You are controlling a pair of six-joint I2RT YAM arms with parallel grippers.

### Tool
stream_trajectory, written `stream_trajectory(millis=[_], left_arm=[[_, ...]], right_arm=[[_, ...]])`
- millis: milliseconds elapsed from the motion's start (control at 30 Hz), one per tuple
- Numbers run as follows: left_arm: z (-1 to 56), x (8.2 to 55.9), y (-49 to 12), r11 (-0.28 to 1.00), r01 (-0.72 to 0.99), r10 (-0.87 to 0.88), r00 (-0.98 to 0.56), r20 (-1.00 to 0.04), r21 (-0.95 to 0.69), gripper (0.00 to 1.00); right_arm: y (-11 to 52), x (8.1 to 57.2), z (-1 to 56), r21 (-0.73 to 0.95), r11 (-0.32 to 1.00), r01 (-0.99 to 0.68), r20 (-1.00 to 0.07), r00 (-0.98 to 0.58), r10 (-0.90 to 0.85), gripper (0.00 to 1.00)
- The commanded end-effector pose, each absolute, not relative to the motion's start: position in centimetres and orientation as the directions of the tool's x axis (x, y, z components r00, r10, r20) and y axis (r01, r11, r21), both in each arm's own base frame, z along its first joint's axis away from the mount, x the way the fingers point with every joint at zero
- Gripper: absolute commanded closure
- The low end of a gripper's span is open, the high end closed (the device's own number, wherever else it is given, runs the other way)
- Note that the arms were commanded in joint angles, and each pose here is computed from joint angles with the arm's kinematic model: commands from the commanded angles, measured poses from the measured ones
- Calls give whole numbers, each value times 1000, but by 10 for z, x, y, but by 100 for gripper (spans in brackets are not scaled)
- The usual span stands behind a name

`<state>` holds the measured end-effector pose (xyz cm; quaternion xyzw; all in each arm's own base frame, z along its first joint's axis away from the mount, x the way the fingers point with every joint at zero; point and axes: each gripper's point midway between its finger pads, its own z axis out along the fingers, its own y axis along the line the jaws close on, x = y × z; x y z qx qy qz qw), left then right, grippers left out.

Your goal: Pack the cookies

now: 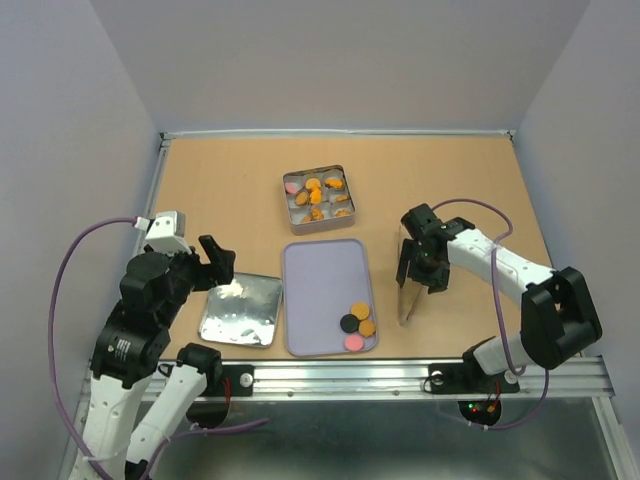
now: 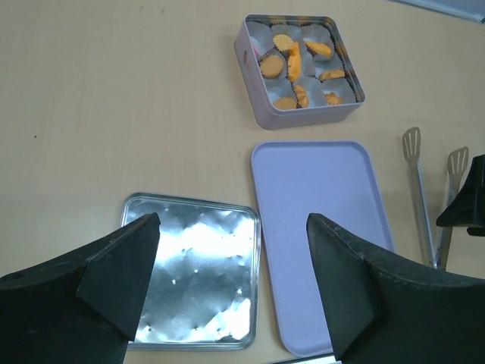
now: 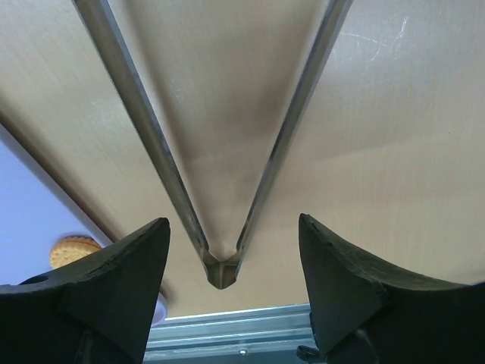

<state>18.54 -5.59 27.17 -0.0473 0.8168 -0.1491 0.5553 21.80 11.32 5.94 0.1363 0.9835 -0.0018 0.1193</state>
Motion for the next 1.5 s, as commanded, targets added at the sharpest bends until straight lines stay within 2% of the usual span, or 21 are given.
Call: stream_trajectory(millis=[0,133,433,500,567,767,900,1000,1467], left_arm=[[281,187,-63,941,96,-260,-409,-875,-324,11],[262,193,-65,950,57,-238,-504,-830,-307,10],[211,199,-84,960,-8,-200,-721,-664,-281,9],[188,190,-85,968,-29,-180,-771,-611,-249,11],[156,176,-89,979,-34,-141,-826,-546,-200,21],[122,153,-109,961,-91,-208,-858,-469,-260,24],[114,142,-128,958,-70,-197,-866,-459,-278,26],[108,135,-137,972,-48,-151,-881,-449,-231,26],[65,134,-135,987,-152,-160,-894,-418,-52,29]], right_arm=[[114,220,54,47,966,256,-247,-934,259,26],[116,228,70,76,966,247,-292,-921,258,26],[133,256,169,209,967,144,-446,-866,225,21],[133,256,183,222,967,128,-467,-856,221,21],[132,252,196,236,966,109,-486,-847,214,20],[133,236,209,283,956,75,-490,-845,212,20],[131,227,204,285,957,51,-485,-854,190,20],[129,222,199,274,961,35,-479,-861,169,20],[121,202,195,262,965,7,-465,-875,133,20]])
